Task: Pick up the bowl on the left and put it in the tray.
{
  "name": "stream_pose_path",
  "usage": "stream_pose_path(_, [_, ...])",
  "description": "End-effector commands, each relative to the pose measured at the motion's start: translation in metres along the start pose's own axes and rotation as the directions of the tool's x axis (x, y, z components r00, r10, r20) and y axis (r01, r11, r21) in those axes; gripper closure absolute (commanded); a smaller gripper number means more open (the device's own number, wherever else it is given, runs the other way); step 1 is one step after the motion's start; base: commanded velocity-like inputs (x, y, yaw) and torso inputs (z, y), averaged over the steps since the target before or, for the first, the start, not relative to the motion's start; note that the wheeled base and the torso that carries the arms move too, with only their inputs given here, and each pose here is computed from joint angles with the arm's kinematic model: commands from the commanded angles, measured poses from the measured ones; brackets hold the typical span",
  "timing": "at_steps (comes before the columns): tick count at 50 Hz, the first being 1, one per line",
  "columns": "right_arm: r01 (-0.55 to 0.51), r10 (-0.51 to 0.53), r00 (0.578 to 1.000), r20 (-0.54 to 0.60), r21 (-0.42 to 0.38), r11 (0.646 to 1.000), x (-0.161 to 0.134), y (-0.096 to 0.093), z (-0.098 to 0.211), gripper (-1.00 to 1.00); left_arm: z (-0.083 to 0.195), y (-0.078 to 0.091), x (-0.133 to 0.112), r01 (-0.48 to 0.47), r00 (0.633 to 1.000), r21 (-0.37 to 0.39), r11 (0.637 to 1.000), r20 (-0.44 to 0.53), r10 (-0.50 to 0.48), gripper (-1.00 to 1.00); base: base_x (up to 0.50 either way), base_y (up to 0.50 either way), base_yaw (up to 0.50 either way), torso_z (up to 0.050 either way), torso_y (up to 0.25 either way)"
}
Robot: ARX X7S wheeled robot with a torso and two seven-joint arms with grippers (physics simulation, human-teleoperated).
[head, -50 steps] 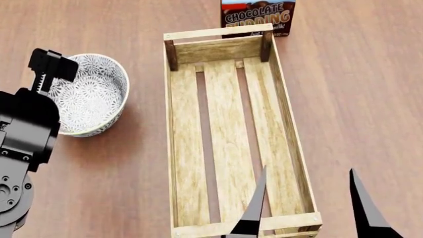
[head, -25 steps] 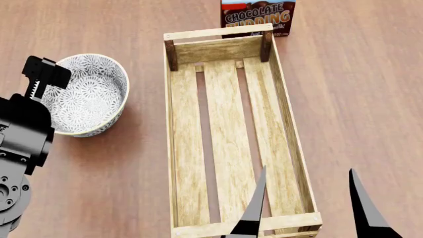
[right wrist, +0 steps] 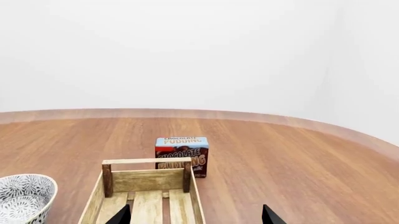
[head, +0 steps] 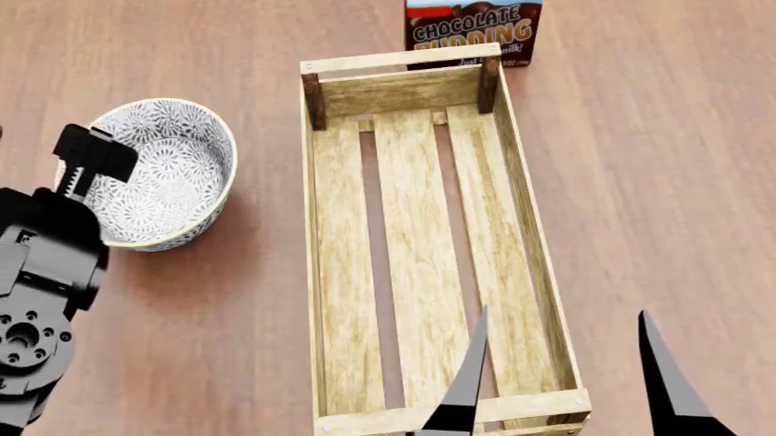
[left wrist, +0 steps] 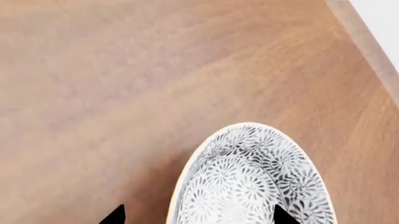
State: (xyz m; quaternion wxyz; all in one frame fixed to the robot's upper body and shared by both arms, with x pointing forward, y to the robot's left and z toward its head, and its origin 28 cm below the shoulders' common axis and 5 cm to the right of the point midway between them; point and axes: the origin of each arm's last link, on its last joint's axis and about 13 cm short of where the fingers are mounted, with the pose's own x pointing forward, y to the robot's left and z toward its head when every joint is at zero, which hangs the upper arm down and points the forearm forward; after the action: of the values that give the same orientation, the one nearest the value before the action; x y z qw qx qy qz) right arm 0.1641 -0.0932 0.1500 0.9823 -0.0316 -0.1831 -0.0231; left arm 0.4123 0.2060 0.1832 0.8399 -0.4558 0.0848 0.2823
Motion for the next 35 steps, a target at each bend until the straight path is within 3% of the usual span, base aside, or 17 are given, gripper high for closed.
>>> stream_pose_path(1, [-0.003,0.003,1.000,-0.005,-0.001,1.000,0.000,0.000,-0.001,-1.00,-0.006,0.001,0.008,-0.015,1.000,0.027,1.000,-0.011,0.015,-1.00,0.00,0.00,0.00,0.000,0.000])
stream_pose_path(35, [-0.005,0.005,1.000,-0.013,0.002,1.000,0.000,0.000,-0.004,-1.00,-0.018,0.004,0.017,-0.057,0.996,0.004,0.998,-0.066,0.057,-1.00,0.00,0.00,0.00,0.000,0.000])
